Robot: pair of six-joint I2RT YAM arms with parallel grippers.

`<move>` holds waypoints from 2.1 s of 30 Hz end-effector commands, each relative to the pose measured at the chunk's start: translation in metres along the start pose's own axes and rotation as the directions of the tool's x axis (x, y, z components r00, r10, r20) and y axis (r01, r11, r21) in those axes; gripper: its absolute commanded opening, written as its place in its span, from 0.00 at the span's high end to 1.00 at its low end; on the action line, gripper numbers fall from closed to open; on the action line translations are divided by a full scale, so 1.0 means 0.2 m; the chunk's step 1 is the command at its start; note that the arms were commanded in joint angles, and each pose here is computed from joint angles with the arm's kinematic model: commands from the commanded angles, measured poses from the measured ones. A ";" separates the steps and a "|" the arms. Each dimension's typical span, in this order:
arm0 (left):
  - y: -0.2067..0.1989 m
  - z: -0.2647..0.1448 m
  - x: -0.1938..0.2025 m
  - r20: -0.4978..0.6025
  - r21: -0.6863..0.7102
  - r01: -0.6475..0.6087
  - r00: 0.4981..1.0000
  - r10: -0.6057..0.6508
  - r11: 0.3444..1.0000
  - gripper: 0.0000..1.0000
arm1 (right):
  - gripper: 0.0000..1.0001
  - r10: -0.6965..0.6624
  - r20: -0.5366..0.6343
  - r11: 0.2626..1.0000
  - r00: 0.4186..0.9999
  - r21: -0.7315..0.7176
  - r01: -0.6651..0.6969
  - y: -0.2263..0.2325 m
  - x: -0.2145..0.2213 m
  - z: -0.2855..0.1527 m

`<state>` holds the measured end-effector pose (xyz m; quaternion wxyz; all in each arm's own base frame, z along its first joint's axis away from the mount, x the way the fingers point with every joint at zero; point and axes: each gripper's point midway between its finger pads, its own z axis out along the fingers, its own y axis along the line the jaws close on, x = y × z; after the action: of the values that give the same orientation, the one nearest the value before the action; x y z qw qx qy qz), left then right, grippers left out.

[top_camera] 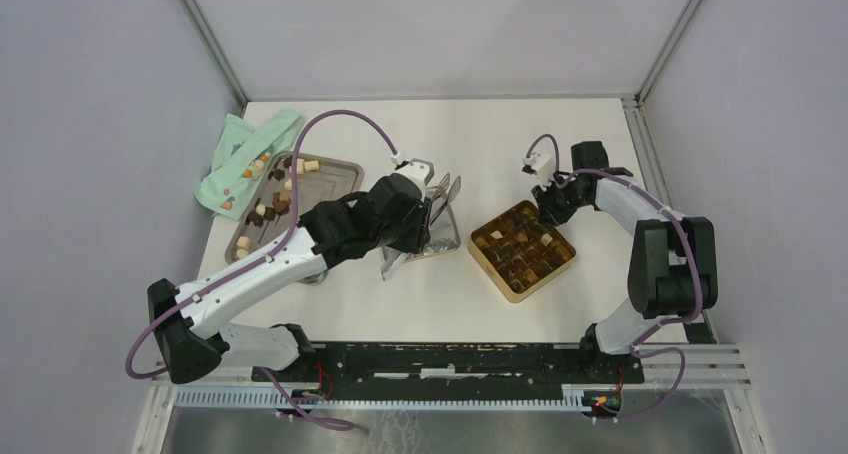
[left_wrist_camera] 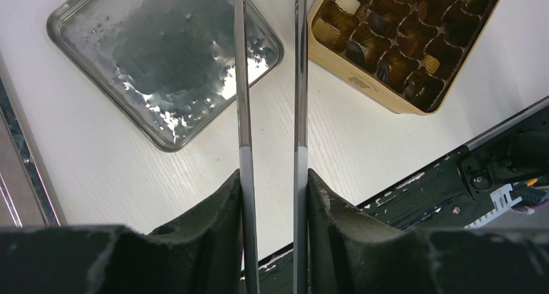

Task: Pack the chocolate
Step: Pick up the packing box from the center of the board, then place the packing box at the center of the board.

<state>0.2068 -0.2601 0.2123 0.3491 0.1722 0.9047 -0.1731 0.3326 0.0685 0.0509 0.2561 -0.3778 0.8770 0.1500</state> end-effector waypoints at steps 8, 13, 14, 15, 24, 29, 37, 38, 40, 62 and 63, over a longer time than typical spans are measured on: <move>0.01 -0.07 -0.11 0.098 -0.005 0.062 0.993 -0.061 0.998 0.59 | 1.00 -0.126 0.144 0.975 0.981 0.198 0.097 -0.10 -0.23 -0.21; 0.03 -0.12 -0.16 0.145 -0.018 0.064 0.988 -0.060 0.998 0.59 | 1.00 -0.229 0.253 0.933 0.940 0.332 0.138 -0.12 -0.42 -0.46; 0.04 -0.13 -0.17 0.154 -0.019 0.062 0.986 -0.059 0.998 0.59 | 1.00 -0.250 0.272 0.923 0.929 0.358 0.143 -0.12 -0.46 -0.51; 0.04 -0.14 -0.18 0.164 -0.022 0.062 0.985 -0.058 0.998 0.59 | 1.00 -0.266 0.284 0.913 0.921 0.381 0.147 -0.12 -0.49 -0.55; 0.06 -0.18 -0.21 0.194 -0.028 0.061 0.979 -0.054 0.998 0.59 | 1.00 -0.323 0.378 0.883 0.868 0.451 0.132 -0.07 -0.62 -0.77; 0.07 -0.19 -0.20 0.198 -0.027 0.065 0.978 -0.058 0.998 0.59 | 1.00 -0.309 0.393 0.889 0.866 0.442 0.117 -0.05 -0.61 -0.77; 0.07 -0.18 -0.16 0.187 -0.017 0.079 0.979 -0.075 0.997 0.59 | 1.00 -0.038 0.433 0.957 0.900 0.275 -0.091 -0.11 -0.41 -0.54; 0.07 -0.18 -0.16 0.184 -0.011 0.080 0.980 -0.077 0.997 0.59 | 1.00 0.033 0.441 0.962 0.897 0.230 -0.148 -0.12 -0.36 -0.49; 0.05 -0.16 -0.14 0.175 0.004 0.084 0.981 -0.083 0.996 0.59 | 1.00 0.155 0.447 0.953 0.881 0.166 -0.252 -0.15 -0.27 -0.41; 0.41 0.03 0.21 -0.008 -0.189 0.238 0.970 -0.244 0.953 0.59 | 0.28 0.353 0.448 0.891 0.821 0.106 -0.441 -0.24 -0.05 -0.34; 0.45 0.04 0.22 -0.002 -0.204 0.239 0.970 -0.245 0.949 0.59 | 0.25 0.341 0.463 0.894 0.818 0.108 -0.435 -0.24 -0.05 -0.36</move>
<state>0.2102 -0.1897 0.1554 0.3135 0.0690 0.9399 -0.1161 0.3358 0.0159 0.0665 0.3698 -0.0783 0.9069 0.1862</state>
